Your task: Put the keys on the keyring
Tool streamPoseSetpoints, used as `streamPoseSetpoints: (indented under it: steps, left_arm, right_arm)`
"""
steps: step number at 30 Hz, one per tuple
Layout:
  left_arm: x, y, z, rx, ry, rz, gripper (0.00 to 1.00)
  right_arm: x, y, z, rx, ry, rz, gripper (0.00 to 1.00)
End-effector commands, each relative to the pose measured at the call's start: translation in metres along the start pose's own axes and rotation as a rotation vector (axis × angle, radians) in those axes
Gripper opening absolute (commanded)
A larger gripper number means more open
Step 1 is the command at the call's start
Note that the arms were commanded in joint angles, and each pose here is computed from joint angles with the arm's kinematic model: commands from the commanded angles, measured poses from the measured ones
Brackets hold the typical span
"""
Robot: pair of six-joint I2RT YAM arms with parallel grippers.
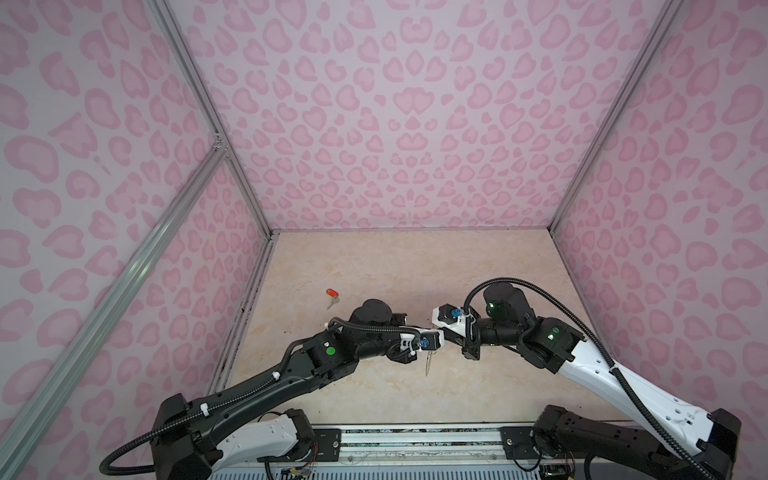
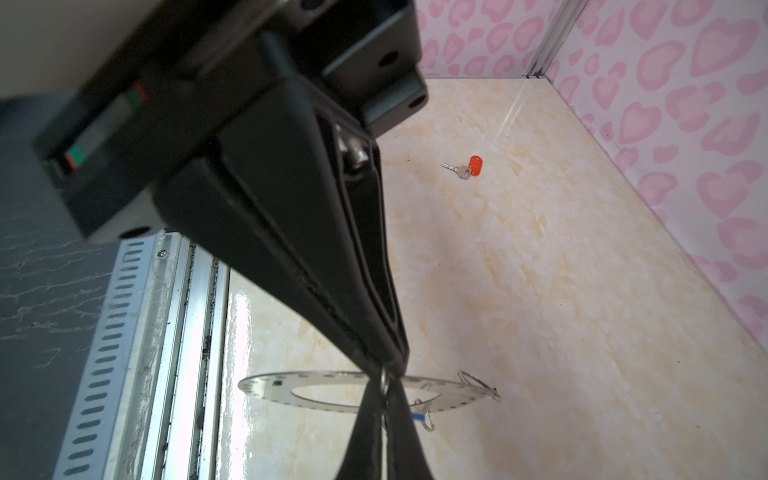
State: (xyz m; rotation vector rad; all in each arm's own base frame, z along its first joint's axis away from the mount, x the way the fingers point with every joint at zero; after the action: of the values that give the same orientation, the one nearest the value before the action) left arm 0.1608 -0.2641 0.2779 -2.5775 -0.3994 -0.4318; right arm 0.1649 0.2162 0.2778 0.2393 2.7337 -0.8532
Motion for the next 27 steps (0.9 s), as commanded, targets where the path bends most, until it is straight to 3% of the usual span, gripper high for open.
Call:
streamPoseSetpoints:
  steps: [1,3,7,18,27]
  left_arm:
    - [0.006,-0.002,-0.01,-0.045,-0.035,-0.013,0.03]
    - [0.008,-0.005,-0.01,-0.071,-0.077,-0.005,0.03]
    - [0.015,-0.011,-0.013,-0.14,-0.17,0.002,0.03]
    - [0.031,-0.025,-0.021,-0.351,-0.312,-0.068,0.03]
    - [0.033,-0.03,-0.022,-0.42,-0.362,-0.097,0.03]
  right_arm:
    - [-0.002,-0.004,-0.009,-0.061,-0.041,0.032,0.18]
    - [-0.002,-0.007,-0.006,-0.052,-0.05,0.066,0.26]
    - [0.0,-0.013,0.002,-0.043,-0.043,0.125,0.3]
    - [-0.008,-0.015,-0.005,-0.123,-0.004,0.288,0.36]
    - [-0.004,-0.005,-0.012,-0.145,-0.005,0.312,0.36]
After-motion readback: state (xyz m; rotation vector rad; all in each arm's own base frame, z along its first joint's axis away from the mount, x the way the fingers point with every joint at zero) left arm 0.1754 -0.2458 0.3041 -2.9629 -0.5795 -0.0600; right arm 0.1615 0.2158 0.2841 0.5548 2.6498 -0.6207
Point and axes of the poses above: each gripper's point midway between its finger pads, its own y axis out along the fingers, its own x axis along the line the jaws close on, z = x × y, the point moved 7 cm from there along -y, back along the fingers, and after that the axes turned 13 degrees about -y, right-handed, at the moved point
